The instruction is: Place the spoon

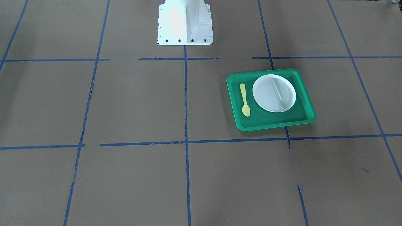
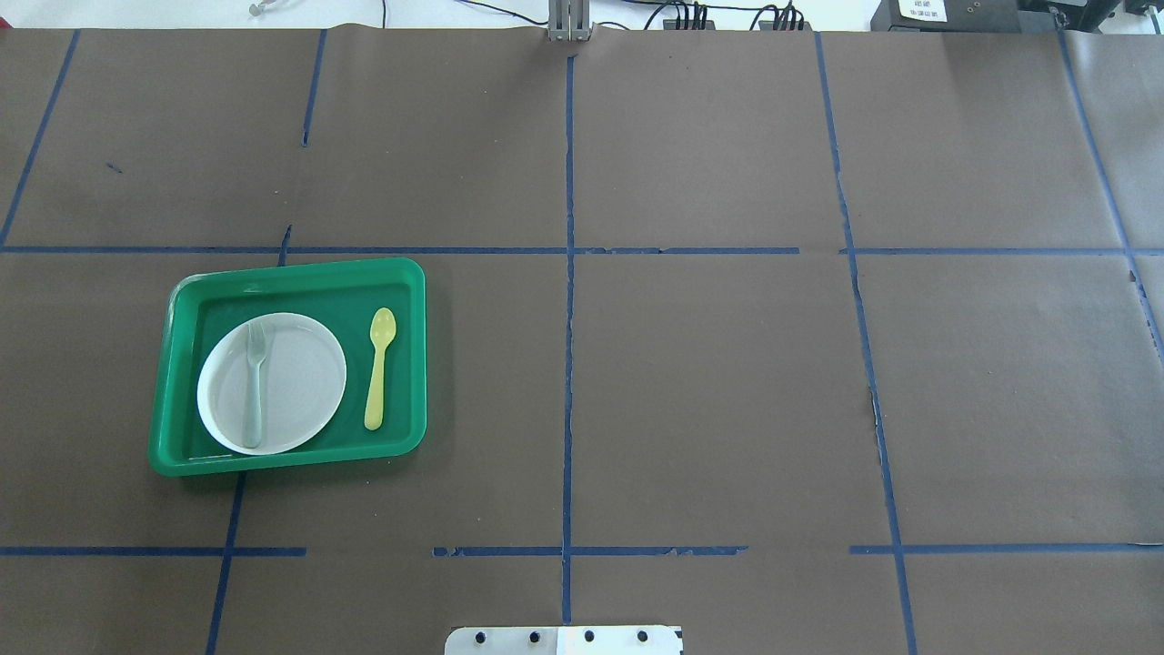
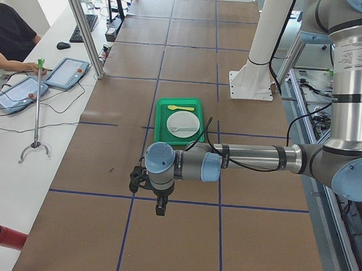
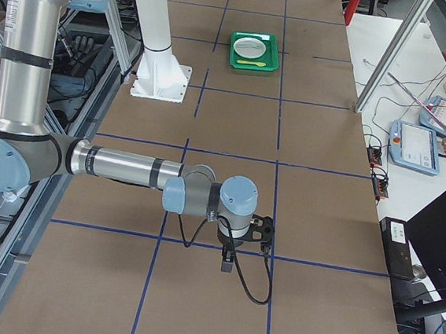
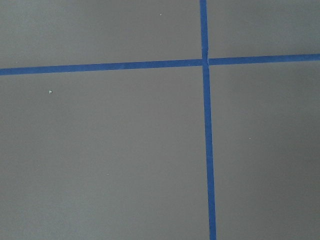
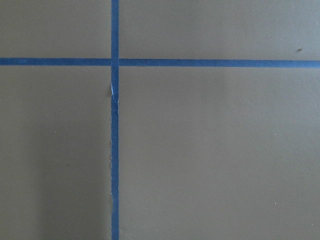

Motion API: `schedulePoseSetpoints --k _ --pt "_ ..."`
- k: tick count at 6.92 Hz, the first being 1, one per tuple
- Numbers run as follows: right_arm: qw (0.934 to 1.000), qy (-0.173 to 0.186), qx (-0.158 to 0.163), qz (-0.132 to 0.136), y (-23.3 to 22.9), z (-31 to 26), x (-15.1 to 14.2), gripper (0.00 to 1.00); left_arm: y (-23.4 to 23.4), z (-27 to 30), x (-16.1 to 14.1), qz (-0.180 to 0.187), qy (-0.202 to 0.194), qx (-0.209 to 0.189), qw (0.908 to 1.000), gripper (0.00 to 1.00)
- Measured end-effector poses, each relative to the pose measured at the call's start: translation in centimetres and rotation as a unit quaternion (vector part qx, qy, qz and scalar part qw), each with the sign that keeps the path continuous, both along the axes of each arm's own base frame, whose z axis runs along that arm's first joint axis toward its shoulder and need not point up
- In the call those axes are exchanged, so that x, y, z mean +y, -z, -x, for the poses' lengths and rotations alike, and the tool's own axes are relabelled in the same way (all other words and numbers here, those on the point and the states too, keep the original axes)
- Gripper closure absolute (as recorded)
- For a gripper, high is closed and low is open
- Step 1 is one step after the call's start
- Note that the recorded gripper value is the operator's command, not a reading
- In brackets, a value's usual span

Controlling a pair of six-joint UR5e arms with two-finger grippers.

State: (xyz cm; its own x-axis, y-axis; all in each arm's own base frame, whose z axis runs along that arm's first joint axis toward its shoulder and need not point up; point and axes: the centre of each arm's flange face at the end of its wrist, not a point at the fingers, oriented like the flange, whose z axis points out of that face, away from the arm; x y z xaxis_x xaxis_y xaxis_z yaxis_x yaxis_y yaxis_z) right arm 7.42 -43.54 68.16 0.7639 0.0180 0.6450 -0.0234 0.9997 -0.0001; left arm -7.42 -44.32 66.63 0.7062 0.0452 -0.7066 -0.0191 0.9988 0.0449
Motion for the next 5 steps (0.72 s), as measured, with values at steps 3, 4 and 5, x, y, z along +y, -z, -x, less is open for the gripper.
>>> schedulePoseSetpoints --k 3,4,5 --pt "1.0 0.0 0.0 0.0 0.0 0.0 0.0 0.0 0.13 0.27 -0.05 0.0 0.004 0.0 1.0 0.0" --pt "1.0 0.0 0.0 0.0 0.01 0.0 0.0 0.0 0.21 0.45 -0.09 -0.001 0.006 0.0 1.0 0.0" --pt "1.0 0.0 0.0 0.0 0.0 0.0 0.0 0.0 0.33 0.62 -0.14 -0.002 0.008 -0.001 1.0 0.0"
